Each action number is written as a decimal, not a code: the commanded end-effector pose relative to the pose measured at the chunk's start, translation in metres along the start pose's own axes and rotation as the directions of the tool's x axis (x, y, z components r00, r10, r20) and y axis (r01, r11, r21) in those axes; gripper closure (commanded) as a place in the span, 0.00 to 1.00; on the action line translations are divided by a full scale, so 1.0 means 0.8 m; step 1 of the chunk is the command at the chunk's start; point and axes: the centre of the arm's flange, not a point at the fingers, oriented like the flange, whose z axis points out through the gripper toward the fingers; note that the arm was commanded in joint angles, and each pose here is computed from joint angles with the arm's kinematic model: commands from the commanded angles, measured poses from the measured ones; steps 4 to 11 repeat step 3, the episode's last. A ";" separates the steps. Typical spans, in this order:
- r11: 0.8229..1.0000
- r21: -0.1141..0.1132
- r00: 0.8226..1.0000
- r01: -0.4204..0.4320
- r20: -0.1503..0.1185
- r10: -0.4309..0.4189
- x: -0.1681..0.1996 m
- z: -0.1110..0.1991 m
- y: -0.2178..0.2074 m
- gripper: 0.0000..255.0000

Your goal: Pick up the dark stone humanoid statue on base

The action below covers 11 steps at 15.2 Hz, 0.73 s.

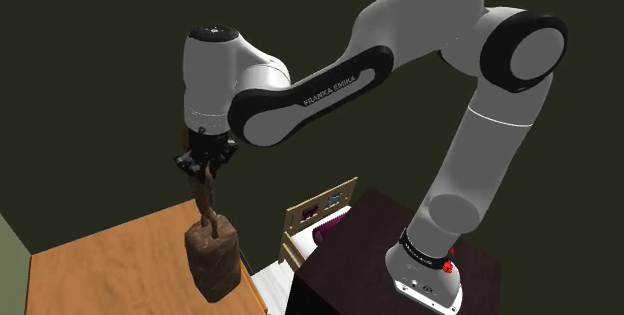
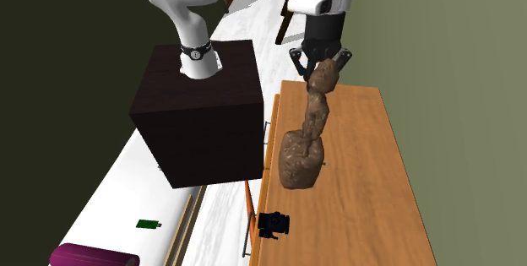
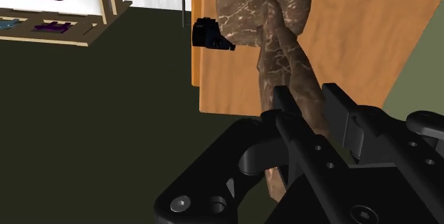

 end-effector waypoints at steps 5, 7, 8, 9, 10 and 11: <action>1.000 0.002 1.000 0.000 -0.003 0.000 0.003 -0.017 0.000 1.00; 1.000 0.002 1.000 0.000 -0.003 0.000 0.003 -0.017 0.000 1.00; 1.000 0.002 1.000 0.000 -0.003 0.000 0.003 -0.017 0.000 1.00; 1.000 0.002 1.000 0.000 -0.003 0.000 0.003 -0.017 0.000 1.00; 1.000 0.002 1.000 0.000 -0.003 0.000 0.003 -0.017 0.000 1.00; 1.000 0.002 1.000 0.000 -0.003 0.000 0.003 -0.017 0.000 1.00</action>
